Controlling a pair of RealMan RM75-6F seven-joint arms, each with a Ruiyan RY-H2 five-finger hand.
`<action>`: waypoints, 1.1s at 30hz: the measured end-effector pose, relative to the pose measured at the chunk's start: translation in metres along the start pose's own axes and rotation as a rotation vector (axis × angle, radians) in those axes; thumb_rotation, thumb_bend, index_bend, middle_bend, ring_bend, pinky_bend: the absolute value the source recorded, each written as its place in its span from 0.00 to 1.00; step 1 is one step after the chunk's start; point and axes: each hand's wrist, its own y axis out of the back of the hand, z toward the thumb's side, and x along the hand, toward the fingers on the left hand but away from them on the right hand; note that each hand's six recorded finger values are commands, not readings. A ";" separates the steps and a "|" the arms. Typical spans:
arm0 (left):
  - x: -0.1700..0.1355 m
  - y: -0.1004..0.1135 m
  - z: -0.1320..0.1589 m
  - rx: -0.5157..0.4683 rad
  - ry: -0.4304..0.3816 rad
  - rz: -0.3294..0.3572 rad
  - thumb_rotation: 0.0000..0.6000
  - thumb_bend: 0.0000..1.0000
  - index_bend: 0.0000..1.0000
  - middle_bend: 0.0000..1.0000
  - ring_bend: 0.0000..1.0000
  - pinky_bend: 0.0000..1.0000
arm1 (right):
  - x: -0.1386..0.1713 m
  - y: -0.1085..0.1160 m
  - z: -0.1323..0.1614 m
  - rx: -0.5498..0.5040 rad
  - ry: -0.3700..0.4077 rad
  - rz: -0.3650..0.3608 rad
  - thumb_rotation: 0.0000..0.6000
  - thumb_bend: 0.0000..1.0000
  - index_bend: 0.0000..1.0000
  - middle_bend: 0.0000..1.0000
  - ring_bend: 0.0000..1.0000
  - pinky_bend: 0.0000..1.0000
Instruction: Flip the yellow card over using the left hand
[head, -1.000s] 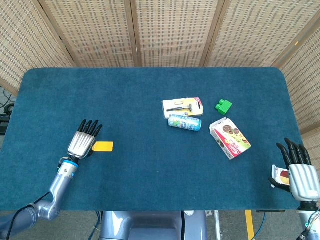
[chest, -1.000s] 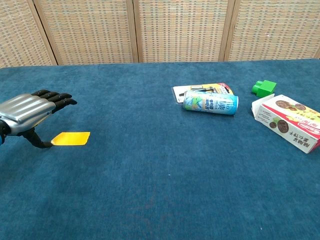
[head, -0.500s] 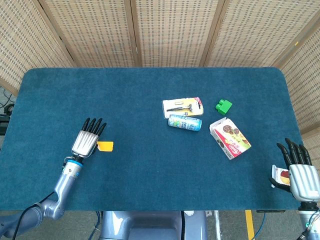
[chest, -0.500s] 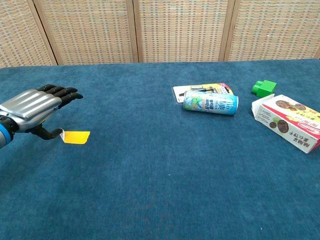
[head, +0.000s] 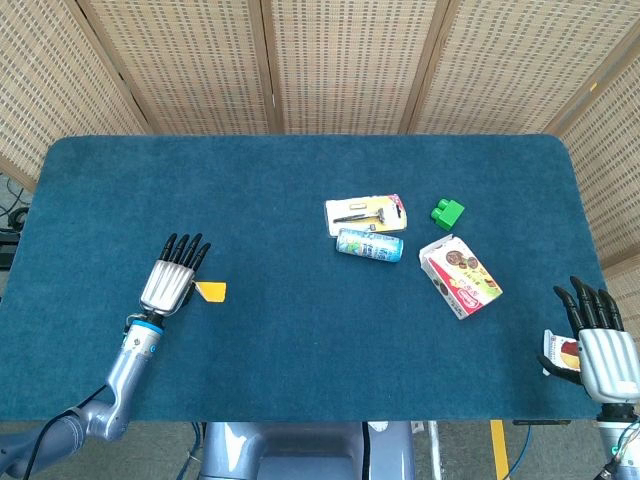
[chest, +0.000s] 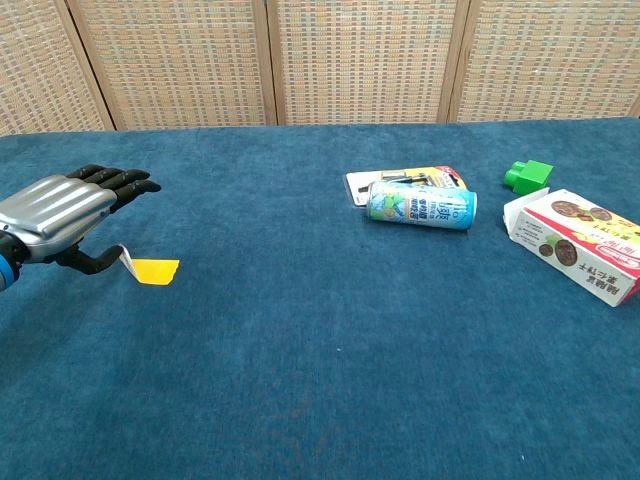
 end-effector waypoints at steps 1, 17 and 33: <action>-0.001 0.000 0.000 0.000 -0.001 0.000 1.00 0.56 0.05 0.00 0.00 0.00 | 0.000 0.000 0.000 0.000 0.000 0.000 1.00 0.05 0.08 0.00 0.00 0.00; -0.006 0.002 0.005 -0.020 -0.030 0.003 1.00 0.59 0.05 0.00 0.00 0.00 | 0.000 0.001 -0.001 -0.002 -0.003 0.001 1.00 0.05 0.08 0.00 0.00 0.00; -0.006 0.010 -0.004 0.001 -0.026 0.010 1.00 0.06 0.05 0.00 0.00 0.00 | 0.000 0.001 -0.001 -0.005 -0.004 -0.002 1.00 0.05 0.08 0.00 0.00 0.00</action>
